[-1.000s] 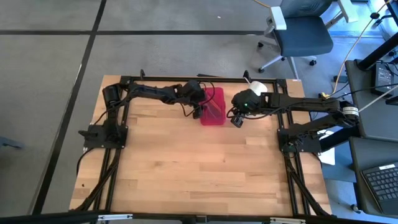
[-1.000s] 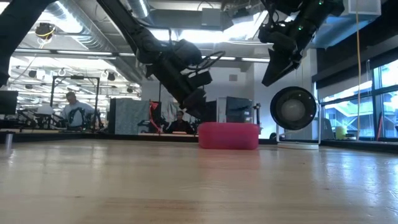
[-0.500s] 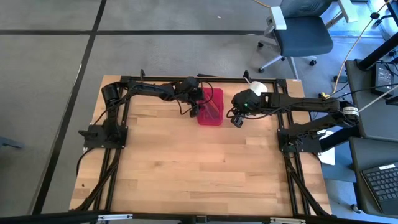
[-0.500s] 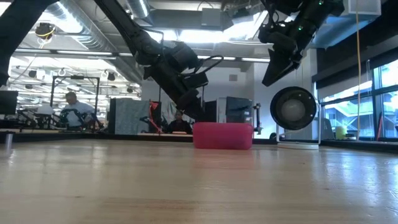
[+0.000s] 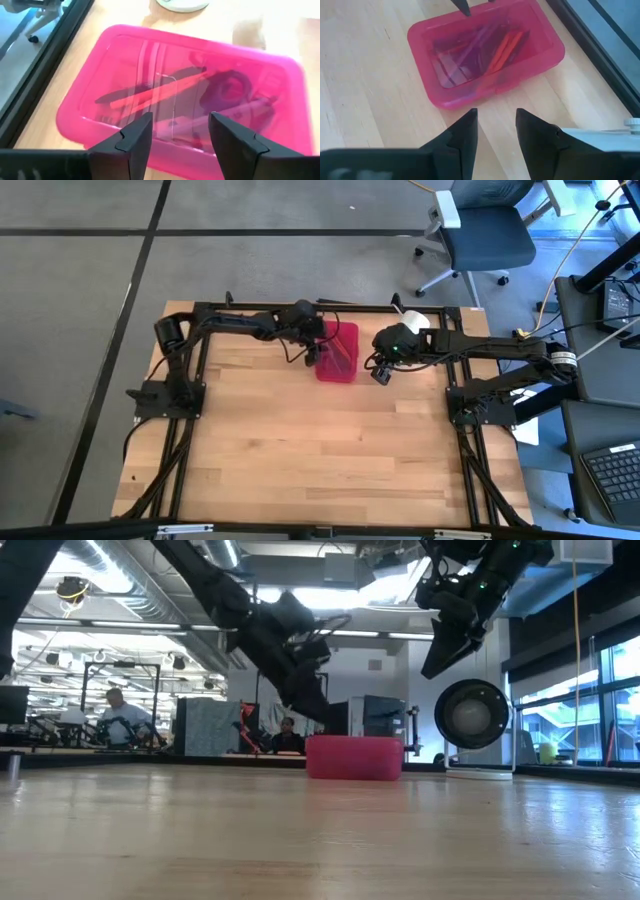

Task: Pick & place school supplies into a supply box
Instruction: Close the red supply box, then return to Home Position

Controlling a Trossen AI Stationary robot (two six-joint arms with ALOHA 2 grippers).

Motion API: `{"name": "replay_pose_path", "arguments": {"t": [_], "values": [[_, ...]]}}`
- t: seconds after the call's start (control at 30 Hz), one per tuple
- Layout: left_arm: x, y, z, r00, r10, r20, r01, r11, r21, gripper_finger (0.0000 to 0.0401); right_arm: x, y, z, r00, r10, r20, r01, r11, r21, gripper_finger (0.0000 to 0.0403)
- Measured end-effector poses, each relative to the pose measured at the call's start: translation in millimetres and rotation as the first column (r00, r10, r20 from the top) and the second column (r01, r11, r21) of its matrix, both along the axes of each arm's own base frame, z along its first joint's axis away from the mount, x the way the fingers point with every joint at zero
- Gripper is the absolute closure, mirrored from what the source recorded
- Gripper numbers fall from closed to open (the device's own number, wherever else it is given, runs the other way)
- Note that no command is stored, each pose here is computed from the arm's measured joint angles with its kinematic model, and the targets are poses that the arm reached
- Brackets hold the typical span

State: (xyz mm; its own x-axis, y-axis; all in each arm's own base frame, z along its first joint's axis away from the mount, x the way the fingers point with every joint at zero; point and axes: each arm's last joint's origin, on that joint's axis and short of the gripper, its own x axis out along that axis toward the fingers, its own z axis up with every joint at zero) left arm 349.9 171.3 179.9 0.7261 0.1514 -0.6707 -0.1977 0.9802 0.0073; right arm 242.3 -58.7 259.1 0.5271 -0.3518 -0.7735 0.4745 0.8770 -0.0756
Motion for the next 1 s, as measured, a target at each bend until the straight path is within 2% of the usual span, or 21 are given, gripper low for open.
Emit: {"name": "replay_pose_path", "arguments": {"t": [0.13, 0.23, 0.37, 0.47, 0.53, 0.63, 0.73, 0.83, 1.0], "values": [[-8, -8, 21, 1.000, -0.004, -0.001, 0.004, 1.000, -0.010, 0.0216, 0, 1, 0, 1.000, 0.014, 0.002, -0.014, 1.000, 0.009, 0.0265], [-19, -20, 45, 0.998, -0.037, 0.041, 0.037, 0.999, -0.011, 0.0216, -1, 11, 1, 0.995, 0.099, 0.020, -0.100, 0.994, 0.035, 0.0265], [-46, -43, 67, 0.989, -0.087, 0.120, 0.092, 0.995, -0.039, 0.0216, -17, 28, -1, 0.971, 0.185, 0.154, -0.189, 0.982, 0.014, 0.0265], [-69, -61, 73, 0.973, -0.081, 0.216, 0.091, 0.995, -0.035, 0.0216, -35, 39, -9, 0.914, 0.303, 0.270, -0.314, 0.949, -0.003, 0.0265], [-80, -72, 71, 0.954, -0.081, 0.288, 0.094, 0.995, -0.033, 0.0216, -41, 42, -14, 0.858, 0.359, 0.369, -0.371, 0.928, -0.040, 0.0265], [-92, -90, 66, 0.914, -0.091, 0.396, 0.117, 0.992, -0.041, 0.0216, -42, 40, -20, 0.792, 0.335, 0.510, -0.334, 0.938, -0.096, 0.0265], [-103, -112, 54, 0.871, -0.158, 0.464, 0.184, 0.983, -0.011, 0.0216, -42, 38, -36, 0.767, 0.359, 0.532, -0.336, 0.931, -0.144, 0.0265], [-117, -133, 39, 0.818, -0.228, 0.529, 0.251, 0.968, 0.029, 0.0216, -46, 41, -52, 0.726, 0.422, 0.543, -0.389, 0.903, -0.182, 0.0265], [-153, -149, 14, 0.731, -0.171, 0.660, 0.212, 0.977, 0.018, 0.0217, -60, 46, -77, 0.598, 0.497, 0.628, -0.473, 0.852, -0.224, 0.0265]]}}
